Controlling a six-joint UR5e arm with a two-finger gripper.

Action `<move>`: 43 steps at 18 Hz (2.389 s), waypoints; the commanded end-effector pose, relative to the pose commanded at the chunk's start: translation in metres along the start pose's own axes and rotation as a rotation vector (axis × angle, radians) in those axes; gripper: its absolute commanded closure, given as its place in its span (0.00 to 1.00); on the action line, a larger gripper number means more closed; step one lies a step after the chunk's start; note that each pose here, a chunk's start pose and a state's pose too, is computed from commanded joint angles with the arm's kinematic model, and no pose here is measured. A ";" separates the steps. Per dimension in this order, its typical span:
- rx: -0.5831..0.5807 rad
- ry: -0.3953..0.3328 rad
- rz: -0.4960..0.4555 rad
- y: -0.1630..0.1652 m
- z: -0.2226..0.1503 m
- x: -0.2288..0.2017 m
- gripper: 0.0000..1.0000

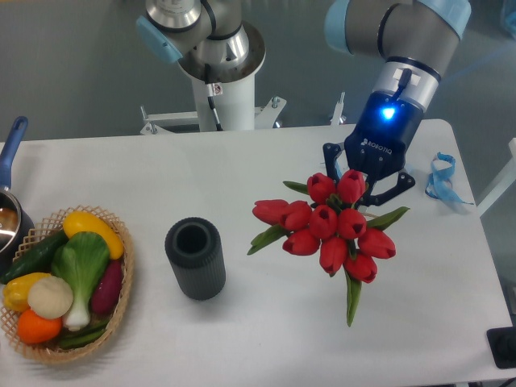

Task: Insert the flowers into the vase
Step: 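Grip the red tulip bouquet stems with the gripper and lift it, then carry the tulip bouquet over the dark grey vase opening, then lower the tulip stems down into the dark grey vase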

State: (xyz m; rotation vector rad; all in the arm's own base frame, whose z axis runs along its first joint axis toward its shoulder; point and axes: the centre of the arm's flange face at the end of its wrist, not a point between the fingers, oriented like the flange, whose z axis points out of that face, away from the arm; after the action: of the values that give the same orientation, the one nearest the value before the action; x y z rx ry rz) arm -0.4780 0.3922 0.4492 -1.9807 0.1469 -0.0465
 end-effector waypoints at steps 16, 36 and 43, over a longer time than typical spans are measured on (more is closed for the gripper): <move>0.401 0.333 -0.059 0.008 0.062 0.097 0.96; 0.419 0.410 -0.039 0.033 0.100 0.141 0.96; 0.408 0.411 -0.057 0.056 0.112 0.138 0.95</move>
State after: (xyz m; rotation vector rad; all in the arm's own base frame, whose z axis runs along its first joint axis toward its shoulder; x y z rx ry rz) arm -0.3347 0.4546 0.3485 -1.5463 0.3203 -0.4853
